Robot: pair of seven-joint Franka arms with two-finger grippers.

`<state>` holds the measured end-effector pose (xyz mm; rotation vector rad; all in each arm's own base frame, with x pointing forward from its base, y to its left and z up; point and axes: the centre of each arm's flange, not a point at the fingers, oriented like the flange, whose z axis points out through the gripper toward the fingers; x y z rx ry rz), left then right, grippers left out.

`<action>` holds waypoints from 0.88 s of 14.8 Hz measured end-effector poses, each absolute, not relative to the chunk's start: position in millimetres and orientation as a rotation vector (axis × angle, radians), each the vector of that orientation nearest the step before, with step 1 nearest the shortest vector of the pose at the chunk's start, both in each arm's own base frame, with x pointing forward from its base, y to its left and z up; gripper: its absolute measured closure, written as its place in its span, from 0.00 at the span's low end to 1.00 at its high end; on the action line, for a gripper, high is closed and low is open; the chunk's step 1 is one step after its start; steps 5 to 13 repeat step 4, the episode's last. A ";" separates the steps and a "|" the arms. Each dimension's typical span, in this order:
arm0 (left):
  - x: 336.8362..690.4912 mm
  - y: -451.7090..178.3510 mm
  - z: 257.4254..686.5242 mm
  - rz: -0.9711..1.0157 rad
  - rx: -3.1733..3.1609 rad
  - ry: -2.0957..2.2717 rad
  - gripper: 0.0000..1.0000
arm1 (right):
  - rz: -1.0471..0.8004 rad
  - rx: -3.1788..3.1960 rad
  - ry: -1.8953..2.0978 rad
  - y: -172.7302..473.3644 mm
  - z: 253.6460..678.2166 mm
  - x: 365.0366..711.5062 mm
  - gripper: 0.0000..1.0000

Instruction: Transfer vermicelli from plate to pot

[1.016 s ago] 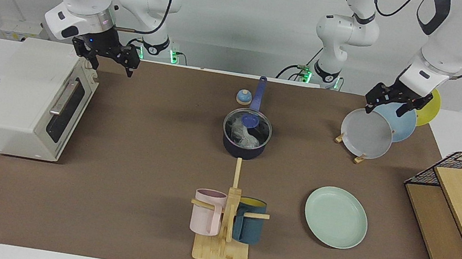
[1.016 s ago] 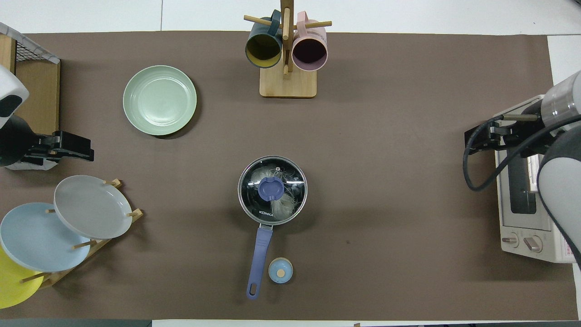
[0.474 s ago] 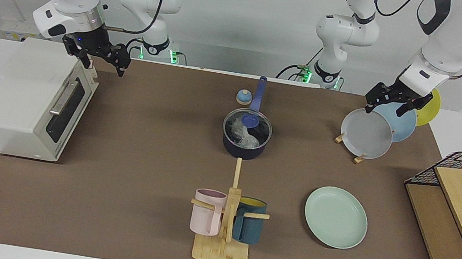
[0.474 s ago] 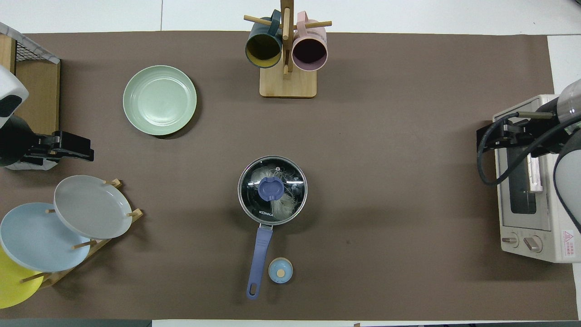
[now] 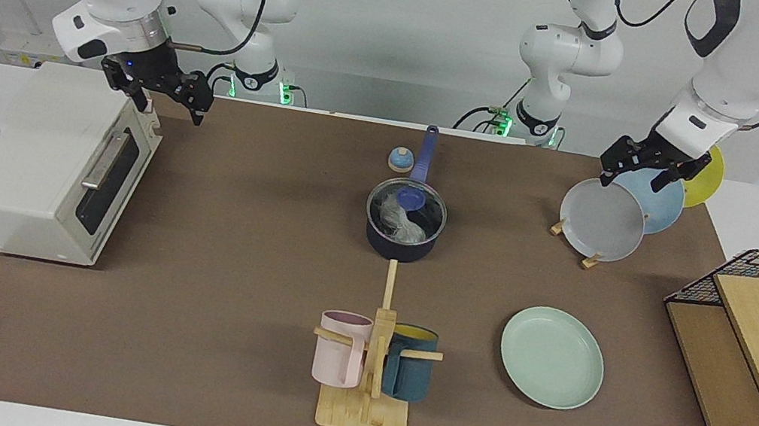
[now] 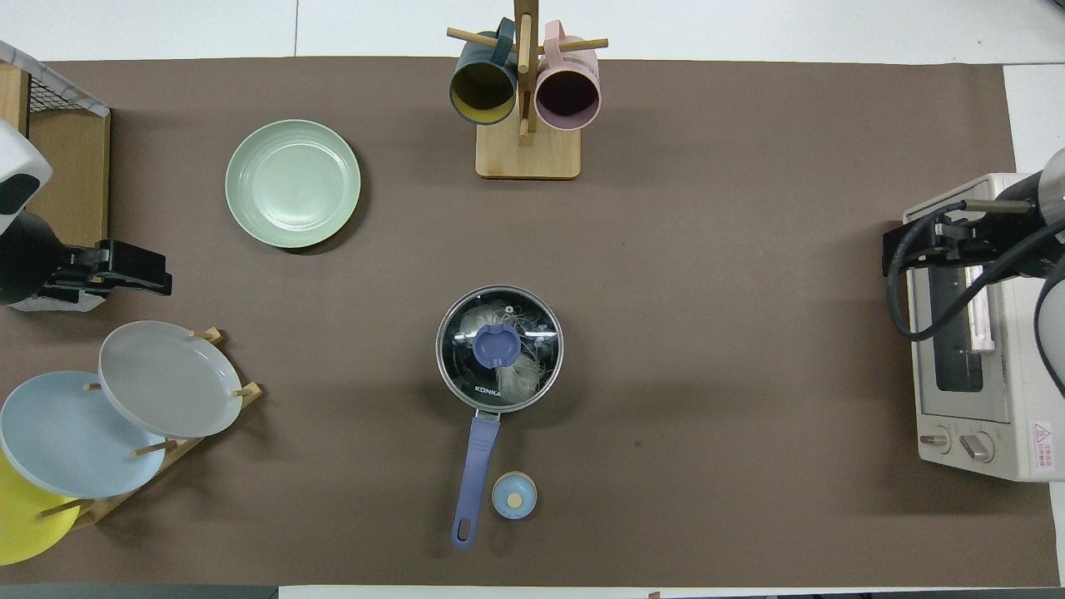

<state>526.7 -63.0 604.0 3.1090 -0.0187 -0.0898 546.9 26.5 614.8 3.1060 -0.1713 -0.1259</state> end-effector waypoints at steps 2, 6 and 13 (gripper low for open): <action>526.6 -63.1 604.0 -0.089 3.109 -0.019 0.00 | -0.128 3.106 -0.175 25.1 614.1 547.3 0.00; 526.6 -63.1 604.0 -0.089 3.109 -0.019 0.00 | -0.129 3.106 -0.176 24.7 614.0 547.3 0.00; 526.6 -63.1 604.0 -0.089 3.109 -0.019 0.00 | -0.129 3.106 -0.176 24.7 614.0 547.3 0.00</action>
